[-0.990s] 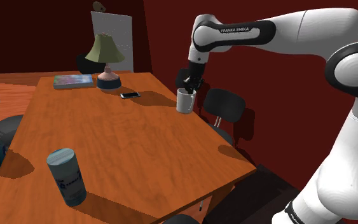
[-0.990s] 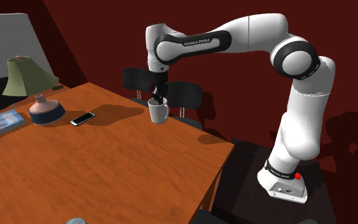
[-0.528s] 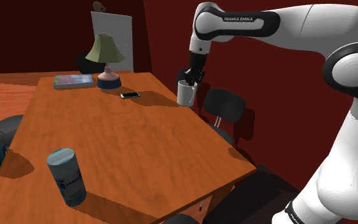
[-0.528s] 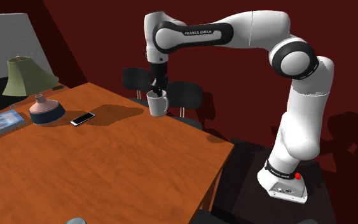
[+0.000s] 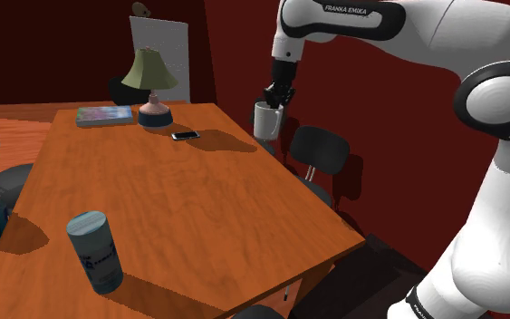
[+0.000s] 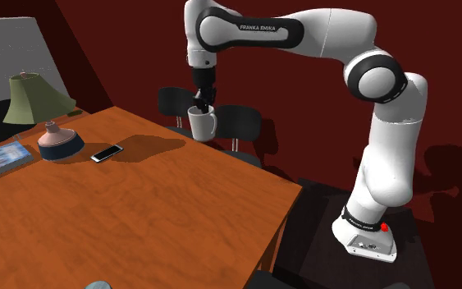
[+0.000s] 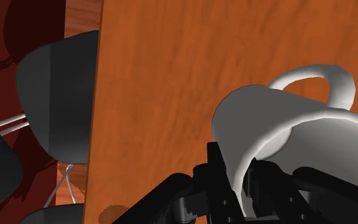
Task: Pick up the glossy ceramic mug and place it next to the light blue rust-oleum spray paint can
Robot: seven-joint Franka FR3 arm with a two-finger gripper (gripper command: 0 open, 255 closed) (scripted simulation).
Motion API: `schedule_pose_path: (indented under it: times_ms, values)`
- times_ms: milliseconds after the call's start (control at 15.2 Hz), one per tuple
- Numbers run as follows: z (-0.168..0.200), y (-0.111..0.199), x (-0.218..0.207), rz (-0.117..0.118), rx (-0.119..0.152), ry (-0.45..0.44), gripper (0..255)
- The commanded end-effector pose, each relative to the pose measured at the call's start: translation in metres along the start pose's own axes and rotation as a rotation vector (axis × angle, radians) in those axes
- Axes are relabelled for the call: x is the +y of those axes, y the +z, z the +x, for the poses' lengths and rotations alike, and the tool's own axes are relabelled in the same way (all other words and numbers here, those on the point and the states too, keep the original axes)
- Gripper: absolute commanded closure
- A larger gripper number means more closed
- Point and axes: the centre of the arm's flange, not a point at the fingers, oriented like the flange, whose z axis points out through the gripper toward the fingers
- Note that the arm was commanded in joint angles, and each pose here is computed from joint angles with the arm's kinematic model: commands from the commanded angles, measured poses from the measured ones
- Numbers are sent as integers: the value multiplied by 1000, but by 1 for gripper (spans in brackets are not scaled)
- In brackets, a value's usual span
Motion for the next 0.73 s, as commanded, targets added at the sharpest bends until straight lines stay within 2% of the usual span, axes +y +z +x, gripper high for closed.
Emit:
schedule_pose_path:
  times_ms: [0, 132, 660]
  values:
    - [-1, -10, 0, 0, 0, 0, 255]
    - [-1, -16, 0, 0, 0, 0, 255]
    - [-32, -8, -101, 0, 0, 0, 255]
